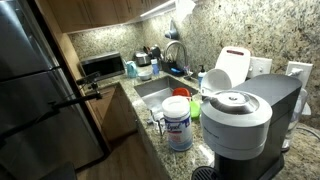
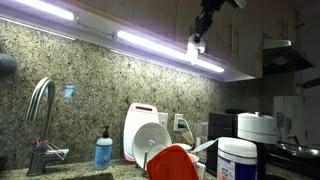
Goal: Remove a wipe from the container
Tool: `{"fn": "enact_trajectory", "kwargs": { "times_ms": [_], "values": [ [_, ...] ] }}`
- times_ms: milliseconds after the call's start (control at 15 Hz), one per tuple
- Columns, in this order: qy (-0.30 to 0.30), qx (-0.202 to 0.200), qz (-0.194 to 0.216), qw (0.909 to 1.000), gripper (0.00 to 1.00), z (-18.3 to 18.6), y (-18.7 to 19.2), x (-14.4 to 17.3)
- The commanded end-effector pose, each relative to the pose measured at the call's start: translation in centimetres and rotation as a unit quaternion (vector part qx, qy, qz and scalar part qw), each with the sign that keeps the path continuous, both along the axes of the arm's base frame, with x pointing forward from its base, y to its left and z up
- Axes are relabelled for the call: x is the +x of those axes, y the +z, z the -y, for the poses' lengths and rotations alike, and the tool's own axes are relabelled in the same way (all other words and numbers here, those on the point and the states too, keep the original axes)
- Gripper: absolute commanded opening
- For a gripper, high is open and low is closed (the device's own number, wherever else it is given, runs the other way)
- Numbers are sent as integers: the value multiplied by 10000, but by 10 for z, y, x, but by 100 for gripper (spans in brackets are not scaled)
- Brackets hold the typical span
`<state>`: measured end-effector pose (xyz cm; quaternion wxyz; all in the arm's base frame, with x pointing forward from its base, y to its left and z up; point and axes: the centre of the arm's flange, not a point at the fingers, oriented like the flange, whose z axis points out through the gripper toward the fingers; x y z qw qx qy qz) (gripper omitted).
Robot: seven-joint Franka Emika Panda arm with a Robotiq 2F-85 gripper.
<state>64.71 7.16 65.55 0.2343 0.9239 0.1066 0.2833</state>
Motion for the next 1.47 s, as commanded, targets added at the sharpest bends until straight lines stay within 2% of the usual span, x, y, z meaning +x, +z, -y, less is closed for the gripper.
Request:
{"fn": "enact_trajectory", "kwargs": {
  "times_ms": [0, 200, 400, 533, 867, 933, 1133, 1400],
  "values": [
    [417, -293, -290, 9983, 1, -23, 9, -11],
    [1046, -392, -623, 9918, 1, -52, 3, -14],
    [1750, -380, -1123, 9774, 1, -76, -9, -17],
    [1999, -419, -1528, 9669, 1, -80, -24, -15],
    [1595, -589, -2562, 9515, 1, -35, -88, 13],
    [1638, -510, -2282, 9584, 2, -51, -78, -3],
    [1539, -517, -2506, 9544, 2, -32, -103, 9],
    [1560, -516, -2469, 9550, 1, -35, -99, 10]
  ]
}}
